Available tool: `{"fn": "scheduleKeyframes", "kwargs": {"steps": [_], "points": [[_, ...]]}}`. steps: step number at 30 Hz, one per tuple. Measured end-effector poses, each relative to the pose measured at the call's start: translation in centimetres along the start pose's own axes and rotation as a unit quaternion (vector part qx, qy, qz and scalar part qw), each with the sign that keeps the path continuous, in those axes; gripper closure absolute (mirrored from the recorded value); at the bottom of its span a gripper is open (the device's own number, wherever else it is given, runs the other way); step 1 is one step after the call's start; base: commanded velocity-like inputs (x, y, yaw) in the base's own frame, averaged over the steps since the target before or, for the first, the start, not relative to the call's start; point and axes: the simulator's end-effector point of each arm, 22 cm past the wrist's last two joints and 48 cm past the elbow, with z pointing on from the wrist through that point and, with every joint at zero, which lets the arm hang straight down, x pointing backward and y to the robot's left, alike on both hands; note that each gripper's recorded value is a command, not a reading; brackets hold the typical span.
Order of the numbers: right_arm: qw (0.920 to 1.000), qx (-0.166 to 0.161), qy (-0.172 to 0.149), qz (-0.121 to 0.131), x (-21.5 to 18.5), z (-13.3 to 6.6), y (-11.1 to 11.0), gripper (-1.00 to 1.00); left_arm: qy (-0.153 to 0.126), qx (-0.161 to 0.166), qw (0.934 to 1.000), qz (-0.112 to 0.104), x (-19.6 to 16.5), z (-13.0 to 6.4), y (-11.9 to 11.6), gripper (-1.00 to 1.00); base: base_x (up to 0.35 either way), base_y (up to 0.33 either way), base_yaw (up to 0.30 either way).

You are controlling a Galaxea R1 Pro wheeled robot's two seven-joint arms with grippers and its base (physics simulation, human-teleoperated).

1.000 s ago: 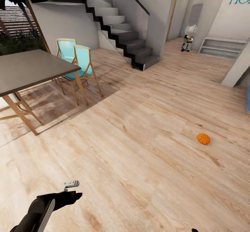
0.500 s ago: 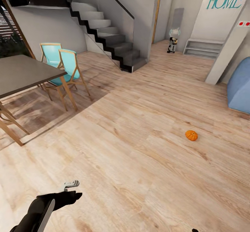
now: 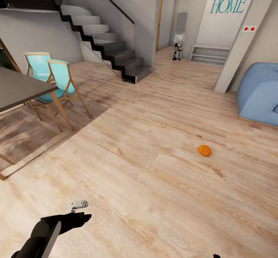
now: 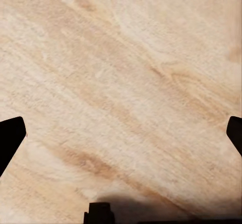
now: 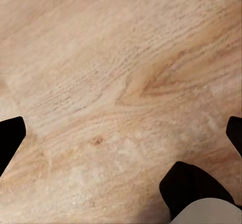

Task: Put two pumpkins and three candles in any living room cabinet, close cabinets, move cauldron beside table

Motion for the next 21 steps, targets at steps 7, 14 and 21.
{"fn": "scheduleKeyframes", "kwargs": {"steps": [7,14,21], "points": [[1.0000,0.001,0.001,0.000,0.05,0.02,-0.08,-1.00,0.001,0.000,1.0000,0.000,0.05,0.05,-0.01,-1.00,0.292,0.126,-0.037],[1.0000,0.003,0.002,0.000,0.15,0.06,-0.27,-1.00,0.003,0.000,1.0000,0.001,0.22,0.18,-0.02,-1.00,0.307,0.067,-0.231],[1.0000,0.003,0.002,0.000,0.20,0.06,-0.25,-1.00,0.003,-0.001,1.0000,0.001,0.23,0.19,0.00,-1.00,0.322,0.005,-0.278]]}}
